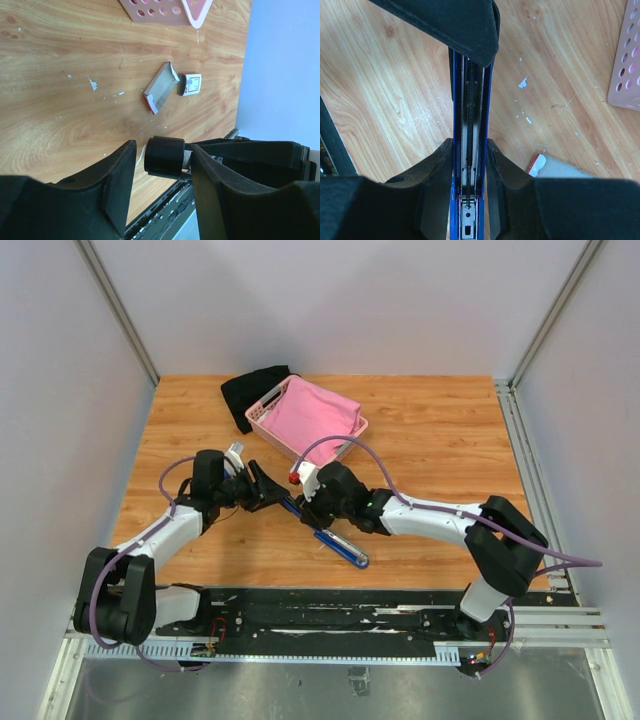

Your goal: Load the staples into the stapler

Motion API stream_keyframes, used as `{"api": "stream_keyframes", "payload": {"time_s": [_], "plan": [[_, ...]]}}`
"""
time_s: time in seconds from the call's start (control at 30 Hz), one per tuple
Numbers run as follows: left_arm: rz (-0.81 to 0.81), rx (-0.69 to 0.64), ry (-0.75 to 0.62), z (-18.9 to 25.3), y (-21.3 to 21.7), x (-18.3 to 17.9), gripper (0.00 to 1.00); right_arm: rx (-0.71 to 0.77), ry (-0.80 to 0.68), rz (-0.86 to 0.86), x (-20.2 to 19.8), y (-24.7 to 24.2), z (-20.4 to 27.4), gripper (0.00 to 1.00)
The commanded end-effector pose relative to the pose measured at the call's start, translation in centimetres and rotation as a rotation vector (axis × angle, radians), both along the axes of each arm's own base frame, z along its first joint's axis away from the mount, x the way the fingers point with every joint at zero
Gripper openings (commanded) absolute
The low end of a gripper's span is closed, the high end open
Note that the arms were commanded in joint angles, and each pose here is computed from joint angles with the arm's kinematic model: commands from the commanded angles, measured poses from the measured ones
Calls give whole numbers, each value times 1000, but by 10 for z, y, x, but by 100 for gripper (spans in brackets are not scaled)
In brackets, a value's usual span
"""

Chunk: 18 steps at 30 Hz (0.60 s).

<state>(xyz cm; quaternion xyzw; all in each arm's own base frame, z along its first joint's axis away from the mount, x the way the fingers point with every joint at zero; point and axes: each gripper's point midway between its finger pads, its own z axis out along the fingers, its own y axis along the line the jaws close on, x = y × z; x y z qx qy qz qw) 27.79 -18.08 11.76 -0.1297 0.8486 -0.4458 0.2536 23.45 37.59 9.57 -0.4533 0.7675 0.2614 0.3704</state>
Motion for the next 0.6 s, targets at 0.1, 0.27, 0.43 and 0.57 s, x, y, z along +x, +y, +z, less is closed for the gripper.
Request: {"api": "stream_keyframes", "payload": {"time_s": [0.1, 0.27, 0.43, 0.57], "plan": [[-47, 9, -58, 3, -6, 6, 41, 63, -61, 41, 4, 21, 23, 0], [-92, 46, -115, 3, -8, 7, 23, 50, -62, 24, 8, 20, 23, 0], [-77, 143, -202, 9, 2, 12, 12, -16, -56, -68, 20, 10, 23, 13], [-42, 213, -260, 15, 14, 13, 10, -47, -52, -131, 27, -1, 32, 29]]}}
